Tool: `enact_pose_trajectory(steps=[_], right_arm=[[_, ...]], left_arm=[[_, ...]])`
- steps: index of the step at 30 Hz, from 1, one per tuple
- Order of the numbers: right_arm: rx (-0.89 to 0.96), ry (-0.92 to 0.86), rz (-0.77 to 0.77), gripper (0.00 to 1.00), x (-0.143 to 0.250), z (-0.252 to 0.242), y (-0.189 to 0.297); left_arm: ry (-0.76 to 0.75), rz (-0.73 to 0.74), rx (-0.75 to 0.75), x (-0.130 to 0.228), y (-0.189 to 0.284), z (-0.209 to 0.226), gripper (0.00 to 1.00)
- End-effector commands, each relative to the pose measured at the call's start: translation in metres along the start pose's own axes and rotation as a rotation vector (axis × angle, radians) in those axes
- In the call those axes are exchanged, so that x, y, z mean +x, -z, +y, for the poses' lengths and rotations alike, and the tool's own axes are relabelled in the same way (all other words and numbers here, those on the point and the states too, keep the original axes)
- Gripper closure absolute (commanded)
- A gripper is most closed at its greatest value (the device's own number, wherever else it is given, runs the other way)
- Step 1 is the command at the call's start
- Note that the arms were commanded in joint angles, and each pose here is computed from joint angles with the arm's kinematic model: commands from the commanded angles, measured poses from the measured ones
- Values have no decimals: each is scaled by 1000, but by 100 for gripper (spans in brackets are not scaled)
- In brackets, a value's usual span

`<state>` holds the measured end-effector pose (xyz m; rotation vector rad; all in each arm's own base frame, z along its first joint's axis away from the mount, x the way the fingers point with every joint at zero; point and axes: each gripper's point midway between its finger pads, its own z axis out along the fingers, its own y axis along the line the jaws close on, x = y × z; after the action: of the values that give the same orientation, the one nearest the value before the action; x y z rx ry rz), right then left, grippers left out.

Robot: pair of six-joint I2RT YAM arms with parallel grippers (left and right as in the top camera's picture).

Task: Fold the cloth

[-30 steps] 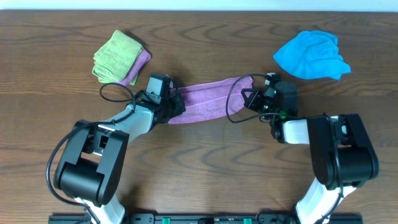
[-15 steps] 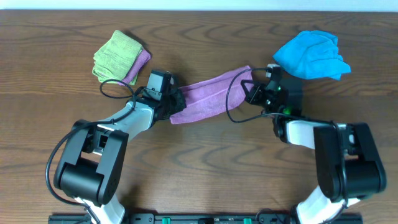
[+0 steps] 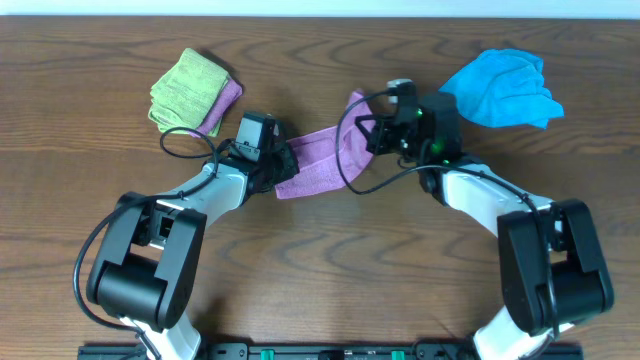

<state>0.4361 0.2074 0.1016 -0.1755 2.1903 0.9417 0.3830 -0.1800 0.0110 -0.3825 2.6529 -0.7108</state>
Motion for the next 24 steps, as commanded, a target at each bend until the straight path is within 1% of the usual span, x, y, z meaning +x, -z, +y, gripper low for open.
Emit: enact_pose_trajectory(steps=[1,6,12,17,24], right_arm=[[-37,131,7,99,-8,24,-3],[-68,189,50,99,6,46,-12],[-53,245,97,99,28,63,-22],[-33,274,112,99,38,71,-28],[22,295,101,99,39,68,-31]], left_arm=[[8,-23,-16,-11,0,4,94],[43,-56,9,-33,9,8,94],[70,-112,42,-63,26,9,94],[79,-161,41,-84,39,18,94],[87,-231,35,-107,63,31,94]])
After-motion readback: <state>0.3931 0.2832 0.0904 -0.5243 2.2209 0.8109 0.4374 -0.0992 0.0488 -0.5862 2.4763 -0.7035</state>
